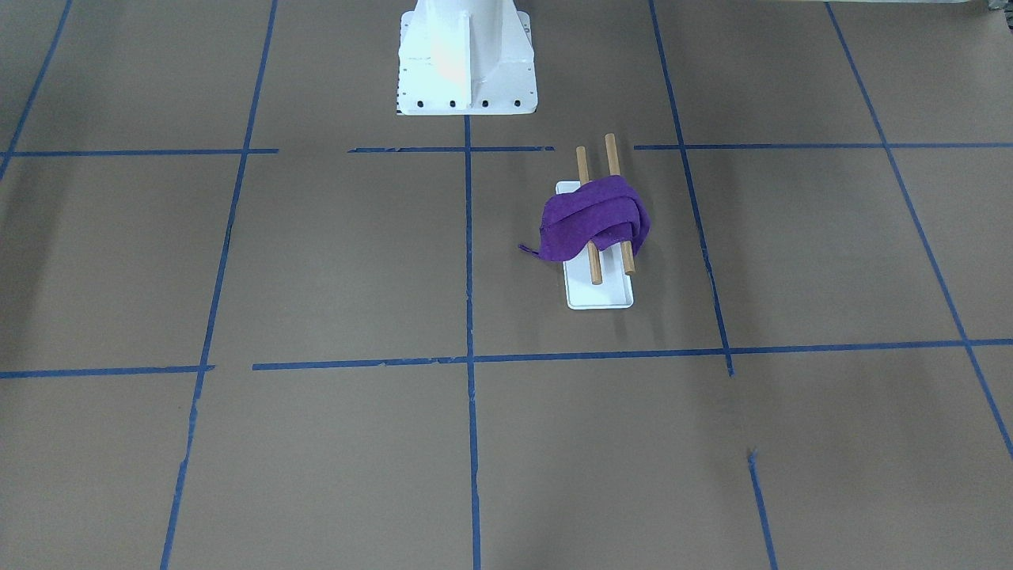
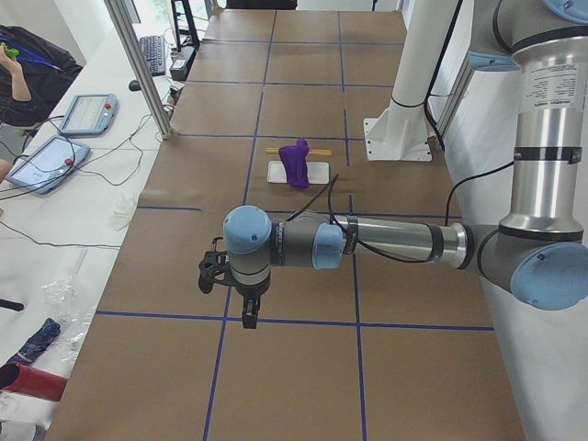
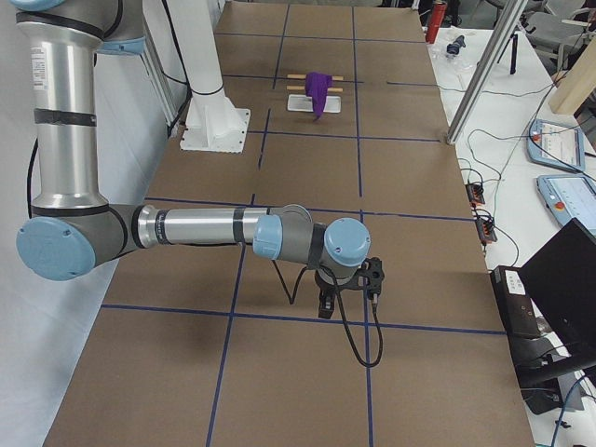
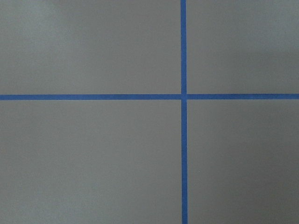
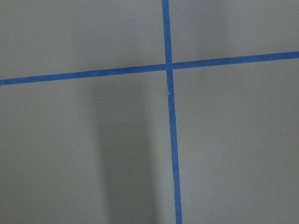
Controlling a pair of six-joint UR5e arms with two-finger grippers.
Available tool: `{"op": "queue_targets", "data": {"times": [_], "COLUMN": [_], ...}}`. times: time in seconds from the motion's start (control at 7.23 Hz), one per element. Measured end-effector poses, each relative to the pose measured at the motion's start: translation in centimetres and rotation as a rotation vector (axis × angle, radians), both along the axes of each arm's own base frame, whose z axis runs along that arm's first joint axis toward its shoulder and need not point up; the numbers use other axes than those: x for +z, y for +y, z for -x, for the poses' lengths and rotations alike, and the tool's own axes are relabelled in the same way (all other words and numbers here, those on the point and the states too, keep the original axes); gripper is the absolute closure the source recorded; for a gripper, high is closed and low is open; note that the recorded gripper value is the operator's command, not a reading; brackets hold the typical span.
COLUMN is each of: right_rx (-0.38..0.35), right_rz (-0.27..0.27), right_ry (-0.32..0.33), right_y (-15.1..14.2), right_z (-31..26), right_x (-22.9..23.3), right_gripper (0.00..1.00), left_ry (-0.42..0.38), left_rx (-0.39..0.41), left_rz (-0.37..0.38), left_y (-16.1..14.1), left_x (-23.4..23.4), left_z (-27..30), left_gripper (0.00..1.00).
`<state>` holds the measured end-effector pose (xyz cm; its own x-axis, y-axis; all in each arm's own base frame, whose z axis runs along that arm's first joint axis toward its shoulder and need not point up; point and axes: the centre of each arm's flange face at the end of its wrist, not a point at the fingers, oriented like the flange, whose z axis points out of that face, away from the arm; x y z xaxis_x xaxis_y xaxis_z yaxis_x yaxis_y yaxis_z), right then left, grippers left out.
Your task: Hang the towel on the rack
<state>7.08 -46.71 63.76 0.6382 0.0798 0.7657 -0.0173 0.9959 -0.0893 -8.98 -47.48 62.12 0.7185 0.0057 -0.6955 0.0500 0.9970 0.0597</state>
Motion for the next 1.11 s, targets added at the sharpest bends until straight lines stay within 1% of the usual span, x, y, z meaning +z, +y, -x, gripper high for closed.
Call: {"op": "queue_targets", "data": {"times": [0.28, 0.42, 0.69, 1.11], "right_rx": [-0.002, -0.003, -0.002, 0.002], "right_rz": [-0.052, -0.063, -0.071, -0.069], "right_ry": [0.039, 0.050, 0.055, 0.056], "right_y": [0.99, 1.14, 1.04, 0.97], "right_z": [-0.28, -0.35, -0.40, -0.41], "right_x": [1.17, 1.52, 1.55, 1.51], "right_gripper": [0.00, 0.00, 0.00, 0.00], "left_ry": [0.000, 0.000, 0.000, -0.001], "left_rx": [0.000, 0.000, 0.000, 0.000], "left_rz": [-0.001, -0.001, -0.001, 0.000], "left_y": [0.00, 0.03, 0.05, 0.06], "left_x": [-0.04, -0.02, -0.02, 0.01], "left_z": [0.00, 0.00, 0.00, 0.01], "left_gripper": [0.00, 0.00, 0.00, 0.00]}}
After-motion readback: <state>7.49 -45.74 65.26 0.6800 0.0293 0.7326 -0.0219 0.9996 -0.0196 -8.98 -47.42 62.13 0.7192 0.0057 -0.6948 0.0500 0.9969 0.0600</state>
